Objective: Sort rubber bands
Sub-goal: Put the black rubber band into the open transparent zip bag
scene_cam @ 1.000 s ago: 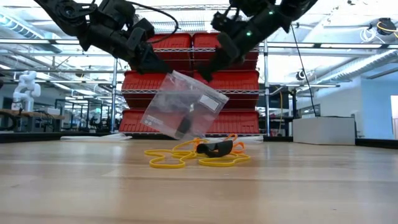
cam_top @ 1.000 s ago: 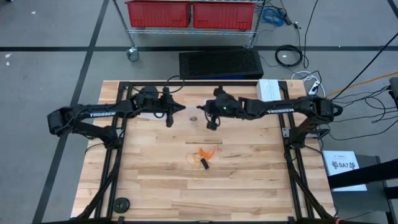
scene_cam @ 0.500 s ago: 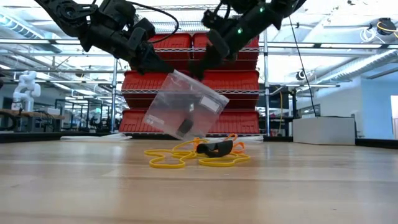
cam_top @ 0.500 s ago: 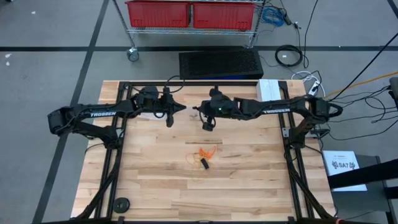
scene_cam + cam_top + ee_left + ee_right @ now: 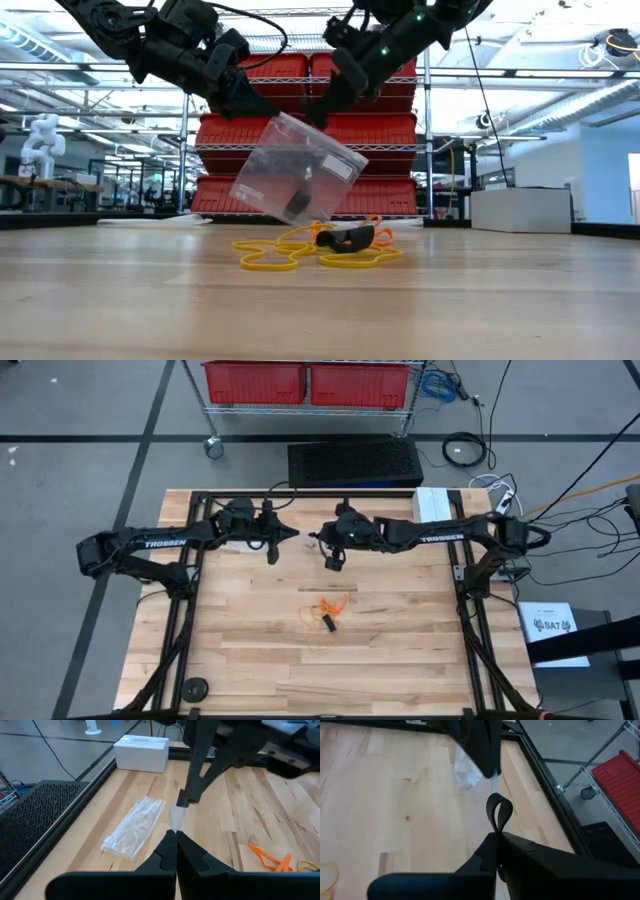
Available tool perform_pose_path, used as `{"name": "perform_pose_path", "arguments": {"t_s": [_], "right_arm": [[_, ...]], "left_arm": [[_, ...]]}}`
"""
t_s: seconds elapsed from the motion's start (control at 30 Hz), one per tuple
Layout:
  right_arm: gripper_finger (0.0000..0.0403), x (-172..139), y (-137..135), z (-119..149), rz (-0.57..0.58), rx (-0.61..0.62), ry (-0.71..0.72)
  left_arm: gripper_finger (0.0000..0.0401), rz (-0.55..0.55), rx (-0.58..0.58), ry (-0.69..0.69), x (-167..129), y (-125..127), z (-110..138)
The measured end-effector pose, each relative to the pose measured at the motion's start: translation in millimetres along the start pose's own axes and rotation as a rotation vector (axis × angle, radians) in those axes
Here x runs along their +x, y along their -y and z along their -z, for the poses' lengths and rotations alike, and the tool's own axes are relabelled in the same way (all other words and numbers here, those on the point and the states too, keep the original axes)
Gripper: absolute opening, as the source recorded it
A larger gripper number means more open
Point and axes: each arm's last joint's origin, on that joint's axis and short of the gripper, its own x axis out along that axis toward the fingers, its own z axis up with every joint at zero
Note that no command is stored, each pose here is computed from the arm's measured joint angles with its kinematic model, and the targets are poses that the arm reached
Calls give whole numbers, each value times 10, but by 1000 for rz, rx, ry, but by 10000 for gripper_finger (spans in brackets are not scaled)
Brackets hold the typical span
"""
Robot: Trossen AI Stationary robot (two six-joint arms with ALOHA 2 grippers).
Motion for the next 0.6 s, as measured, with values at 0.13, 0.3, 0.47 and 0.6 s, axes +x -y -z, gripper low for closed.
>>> {"name": "perform_pose_path", "arguments": {"t_s": [0.13,0.3,0.47,0.6], "right_arm": [[0,78,30,55,5,-9,-25],[0,134,92,102,18,-10,-46],[0,142,133,100,-14,0,-32],[0,144,157,103,-10,3,-32]], "left_arm": [[0,0,0,-1,0,0,1],[0,0,-1,-3,0,0,3],[0,0,-1,-3,0,1,3],[0,1,-1,-3,0,1,3]]}}
